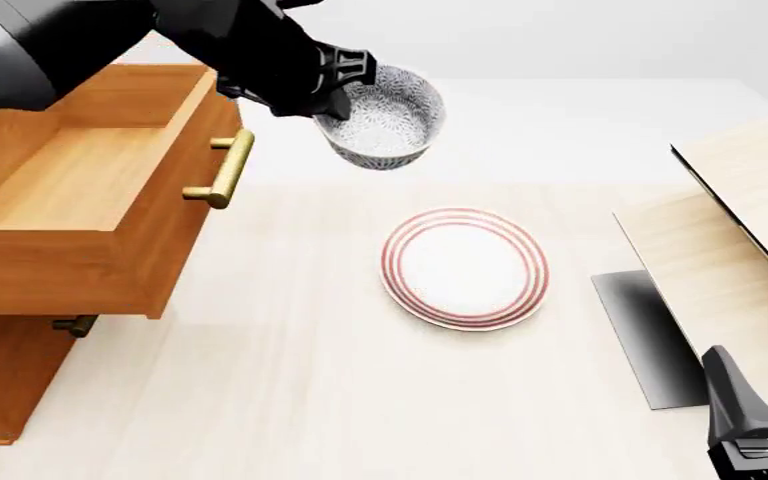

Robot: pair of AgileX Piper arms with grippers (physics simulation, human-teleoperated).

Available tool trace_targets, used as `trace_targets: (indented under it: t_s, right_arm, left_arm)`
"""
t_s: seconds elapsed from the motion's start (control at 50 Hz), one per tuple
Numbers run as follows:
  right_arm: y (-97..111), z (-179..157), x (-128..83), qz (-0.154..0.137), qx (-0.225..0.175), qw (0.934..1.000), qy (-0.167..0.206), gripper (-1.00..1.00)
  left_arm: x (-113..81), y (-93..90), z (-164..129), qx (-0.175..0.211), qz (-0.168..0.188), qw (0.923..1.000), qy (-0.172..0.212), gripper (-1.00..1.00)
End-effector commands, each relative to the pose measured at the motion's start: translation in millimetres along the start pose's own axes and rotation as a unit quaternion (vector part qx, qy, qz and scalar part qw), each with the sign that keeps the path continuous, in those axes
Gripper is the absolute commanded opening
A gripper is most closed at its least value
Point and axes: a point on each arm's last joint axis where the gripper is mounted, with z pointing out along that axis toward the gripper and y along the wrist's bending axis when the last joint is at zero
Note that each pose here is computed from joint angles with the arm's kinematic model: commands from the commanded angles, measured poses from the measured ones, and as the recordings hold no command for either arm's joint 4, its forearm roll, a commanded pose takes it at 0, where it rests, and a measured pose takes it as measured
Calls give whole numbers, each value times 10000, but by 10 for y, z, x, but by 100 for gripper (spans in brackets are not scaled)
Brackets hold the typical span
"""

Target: Open the top drawer of the cabinet and put the bowl in it.

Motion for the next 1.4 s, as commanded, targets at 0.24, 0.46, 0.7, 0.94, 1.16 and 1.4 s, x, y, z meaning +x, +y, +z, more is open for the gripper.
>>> trace_targets:
  t_s: [0.24, 0.46, 0.7, 0.94, 1.16, 1.4]
  right_arm:
    - [0, -1, 1, 0, 3, 10000, -4, 100]
    - [0, -1, 1, 0, 3, 10000, -5, 100]
    - [0, -1, 1, 1, 2, 10000, -3, 100]
    - [0, -1, 1, 0, 3, 10000, -5, 100]
    - [0, -1, 1, 0, 1, 10000, -5, 100]
    - [0, -1, 1, -1, 2, 10000, -4, 100]
  left_arm:
    - [-277, 348, -569, -341, -239, 9984, -370, -100]
    - [-315, 478, -760, -484, -372, 9970, -478, -100]
    - [-280, 635, -913, -629, -642, 9939, -644, -100]
    - [-213, 801, -1097, -809, -916, 9893, -800, -100]
    - [-149, 936, -1211, -972, -1102, 9850, -905, -100]
    - [-22, 1039, -1326, -1072, -1410, 9783, -1077, -100]
